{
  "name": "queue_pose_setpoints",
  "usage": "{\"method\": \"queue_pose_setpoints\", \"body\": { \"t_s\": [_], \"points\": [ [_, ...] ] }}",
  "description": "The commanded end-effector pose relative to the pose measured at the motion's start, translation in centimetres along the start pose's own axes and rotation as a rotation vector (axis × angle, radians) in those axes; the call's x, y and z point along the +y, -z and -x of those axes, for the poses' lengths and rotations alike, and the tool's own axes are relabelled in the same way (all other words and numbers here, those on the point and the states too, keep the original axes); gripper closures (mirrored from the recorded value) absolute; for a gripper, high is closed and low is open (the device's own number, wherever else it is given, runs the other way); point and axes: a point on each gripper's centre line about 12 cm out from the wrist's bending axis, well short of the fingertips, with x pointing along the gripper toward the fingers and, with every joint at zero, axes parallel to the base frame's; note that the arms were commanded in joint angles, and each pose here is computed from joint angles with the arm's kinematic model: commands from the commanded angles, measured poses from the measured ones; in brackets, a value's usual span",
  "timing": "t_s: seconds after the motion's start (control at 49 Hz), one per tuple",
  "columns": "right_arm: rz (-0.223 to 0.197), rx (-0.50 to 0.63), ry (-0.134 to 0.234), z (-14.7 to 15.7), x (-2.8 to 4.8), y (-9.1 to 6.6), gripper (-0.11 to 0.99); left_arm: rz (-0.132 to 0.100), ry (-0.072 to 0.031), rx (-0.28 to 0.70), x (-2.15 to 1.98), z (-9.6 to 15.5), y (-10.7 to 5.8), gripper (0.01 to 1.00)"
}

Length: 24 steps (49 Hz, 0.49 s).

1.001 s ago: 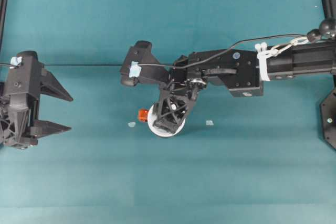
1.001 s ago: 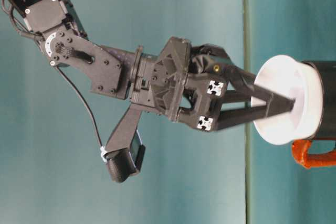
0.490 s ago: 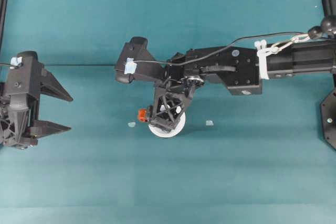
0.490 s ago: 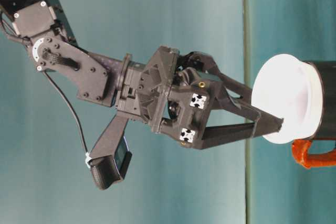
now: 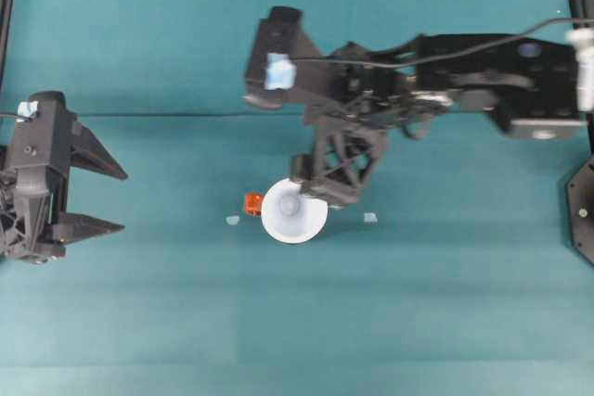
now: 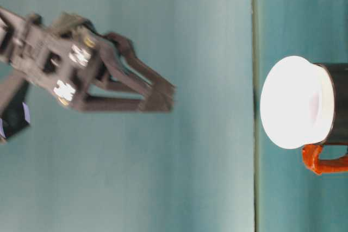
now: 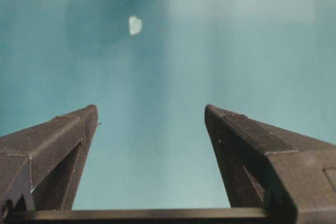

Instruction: Put the paper cup into the moved red handle cup holder.

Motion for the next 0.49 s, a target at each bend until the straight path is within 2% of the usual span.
{"method": "queue_pose_setpoints", "body": {
  "t_s": [0.0, 0.245, 0.47],
  "points": [
    [0.021, -0.044, -0.012, 2.2, 0.39, 0.1, 0.05, -0.002, 0.001, -0.015, -0.06, 0.2, -0.4, 0.102],
    [0.022, -0.074, -0.019, 3.9, 0.16, 2.2, 0.05, -0.001, 0.004, -0.029, -0.07, 0.6, -0.4, 0.102],
    [0.022, -0.236, -0.045, 5.5, -0.08, 3.7, 0.05, -0.001, 0.006, -0.052, -0.05, 1.1, -0.6, 0.102]
  ]
}}
